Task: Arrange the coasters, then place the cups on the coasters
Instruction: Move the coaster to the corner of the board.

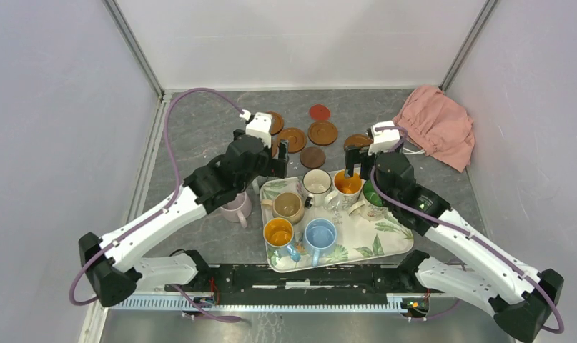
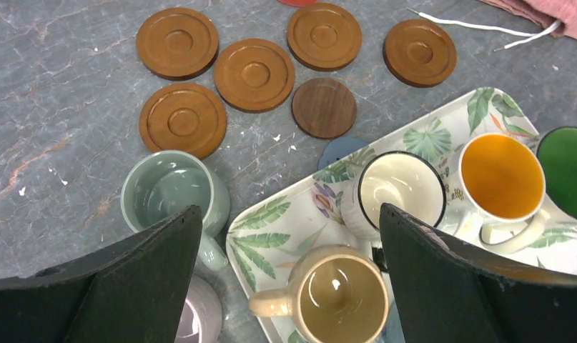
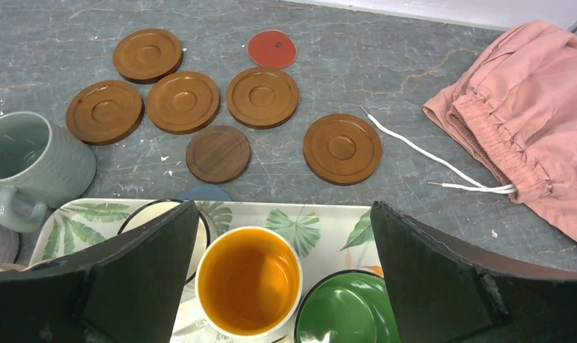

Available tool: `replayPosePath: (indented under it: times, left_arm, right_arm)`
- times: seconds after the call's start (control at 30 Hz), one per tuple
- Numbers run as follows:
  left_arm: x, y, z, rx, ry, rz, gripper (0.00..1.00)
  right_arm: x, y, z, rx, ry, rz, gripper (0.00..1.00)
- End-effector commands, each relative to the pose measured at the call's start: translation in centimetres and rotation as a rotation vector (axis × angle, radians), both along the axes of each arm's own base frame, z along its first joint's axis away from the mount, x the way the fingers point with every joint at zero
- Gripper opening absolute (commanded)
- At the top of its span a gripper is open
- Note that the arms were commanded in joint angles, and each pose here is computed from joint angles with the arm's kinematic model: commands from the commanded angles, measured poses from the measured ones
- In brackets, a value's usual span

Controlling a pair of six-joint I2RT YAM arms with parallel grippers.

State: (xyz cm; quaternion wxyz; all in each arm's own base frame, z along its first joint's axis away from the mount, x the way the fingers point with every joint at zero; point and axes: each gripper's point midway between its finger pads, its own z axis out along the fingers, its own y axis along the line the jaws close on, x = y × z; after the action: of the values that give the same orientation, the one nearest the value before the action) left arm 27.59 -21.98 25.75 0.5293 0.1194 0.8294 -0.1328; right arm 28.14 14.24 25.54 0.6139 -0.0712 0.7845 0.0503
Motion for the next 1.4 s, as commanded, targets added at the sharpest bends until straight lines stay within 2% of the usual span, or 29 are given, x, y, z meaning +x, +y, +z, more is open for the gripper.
replayPosePath:
  times: [0.0, 0.17, 0.33, 0.7, 0.9, 1.03, 1.37]
  left_arm:
    - [1.4, -0.7, 2.4, -0.027, -0.012, 0.067, 0.99]
    - [2.7, -1.0, 2.9, -0.027, -0.01, 0.089, 0.99]
    - [4.8, -1.0, 2.1, -0.096, 0.05, 0.085, 0.99]
    - [13.6, 1.4, -2.1, -0.183, 0.18, 0.215, 1.0]
    - [17.9, 1.1, -6.2, -0.196, 0.277, 0.237, 1.0]
    - [19.1, 0.8, -9.4, -0.204, 0.364, 0.269, 1.0]
    - [20.0, 0.2, -15.1, -0.228, 0.468, 0.279, 1.0]
  right_arm:
    - [0.7, 0.4, 1.9, 0.037, 0.017, 0.02, 0.98]
    - [1.4, 0.5, 2.0, 0.04, 0.049, 0.027, 0.98]
    - [1.6, 0.6, 2.0, 0.02, 0.075, 0.048, 0.98]
    - [0.9, 0.7, 2.4, 0.017, 0.086, 0.089, 0.98]
    - [1.0, 0.9, 1.9, -0.002, 0.097, 0.104, 0.98]
    - [1.3, 0.7, 1.7, -0.023, 0.099, 0.094, 0.98]
    - [1.7, 1.6, 0.5, -0.039, 0.129, 0.123, 0.98]
